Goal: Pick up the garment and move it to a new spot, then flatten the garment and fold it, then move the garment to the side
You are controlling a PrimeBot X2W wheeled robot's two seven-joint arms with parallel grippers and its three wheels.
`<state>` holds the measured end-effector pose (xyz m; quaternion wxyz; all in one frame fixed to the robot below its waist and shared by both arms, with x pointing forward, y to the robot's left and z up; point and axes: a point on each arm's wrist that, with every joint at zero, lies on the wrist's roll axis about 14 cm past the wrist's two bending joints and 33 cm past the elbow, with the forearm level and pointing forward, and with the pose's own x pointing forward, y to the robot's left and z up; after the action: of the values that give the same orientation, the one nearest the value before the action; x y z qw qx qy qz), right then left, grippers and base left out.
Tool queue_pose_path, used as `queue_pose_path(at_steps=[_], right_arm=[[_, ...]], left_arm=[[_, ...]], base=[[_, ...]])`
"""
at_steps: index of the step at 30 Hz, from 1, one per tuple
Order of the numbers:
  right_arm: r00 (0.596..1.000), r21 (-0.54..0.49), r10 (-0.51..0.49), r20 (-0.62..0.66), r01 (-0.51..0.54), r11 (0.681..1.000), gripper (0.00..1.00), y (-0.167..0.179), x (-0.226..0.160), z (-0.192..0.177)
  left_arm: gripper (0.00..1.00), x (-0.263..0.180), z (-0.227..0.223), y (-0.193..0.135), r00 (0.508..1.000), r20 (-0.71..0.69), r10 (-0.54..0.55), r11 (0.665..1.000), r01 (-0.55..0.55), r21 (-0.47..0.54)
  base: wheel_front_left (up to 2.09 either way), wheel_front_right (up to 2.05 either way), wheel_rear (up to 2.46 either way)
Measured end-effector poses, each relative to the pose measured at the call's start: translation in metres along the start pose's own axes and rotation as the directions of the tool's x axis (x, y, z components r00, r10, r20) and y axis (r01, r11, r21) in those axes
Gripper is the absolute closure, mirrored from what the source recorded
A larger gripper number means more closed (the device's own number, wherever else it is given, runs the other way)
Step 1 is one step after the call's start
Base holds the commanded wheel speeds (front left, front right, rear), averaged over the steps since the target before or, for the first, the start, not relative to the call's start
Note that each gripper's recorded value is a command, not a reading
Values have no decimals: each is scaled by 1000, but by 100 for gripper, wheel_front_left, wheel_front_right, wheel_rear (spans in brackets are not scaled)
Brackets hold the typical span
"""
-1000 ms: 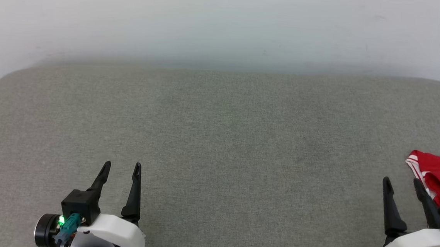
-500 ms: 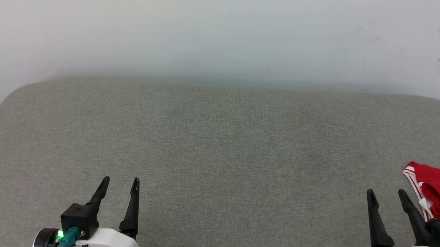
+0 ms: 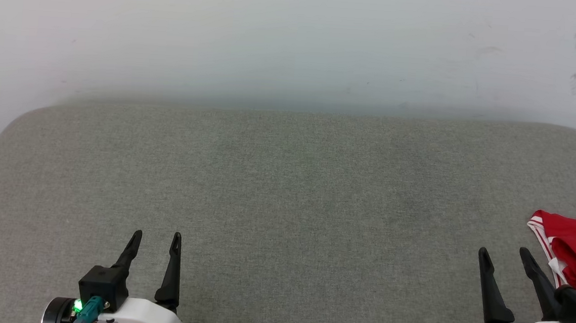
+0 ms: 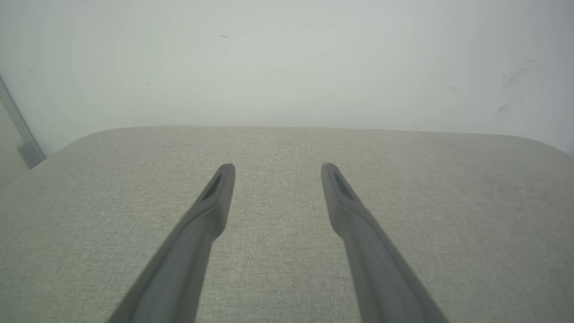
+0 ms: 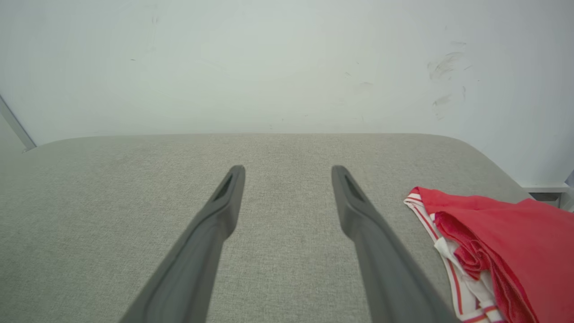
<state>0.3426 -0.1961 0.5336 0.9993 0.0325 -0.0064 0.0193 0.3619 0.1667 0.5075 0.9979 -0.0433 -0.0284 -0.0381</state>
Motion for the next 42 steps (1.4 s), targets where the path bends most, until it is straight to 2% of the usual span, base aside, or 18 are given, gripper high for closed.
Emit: queue_pose_path(at_steps=[4,5,10,21,31,42], right_arm=[[1000,-5,-1,-6,1,1000,0,-2,0,-2],[1000,-7,0,-4,0,1000,100,-2,1,-1],[998,10,-7,-56,8,1000,100,-3,-3,-18],[997,223,-11,-76,28,975,100,-5,0,-27],[998,391,-12,-68,38,920,100,-5,6,-27],[998,546,-14,-66,48,837,100,-6,10,-29]], left_arm=[[0,1,0,-1,1000,1,-4,1000,4,1],[100,1,-1,-1,1000,-1,-4,1000,4,0],[100,-7,-19,-3,998,-61,4,1000,-5,-21],[100,-6,-28,8,991,-125,52,972,-79,-219],[100,-2,-29,15,985,-154,77,916,-131,-378],[100,2,-29,18,981,-173,85,832,-166,-530]], base=[[0,0,0],[0,0,0],[0,0,0],[0,0,0],[0,0,0],[0,0,0]])
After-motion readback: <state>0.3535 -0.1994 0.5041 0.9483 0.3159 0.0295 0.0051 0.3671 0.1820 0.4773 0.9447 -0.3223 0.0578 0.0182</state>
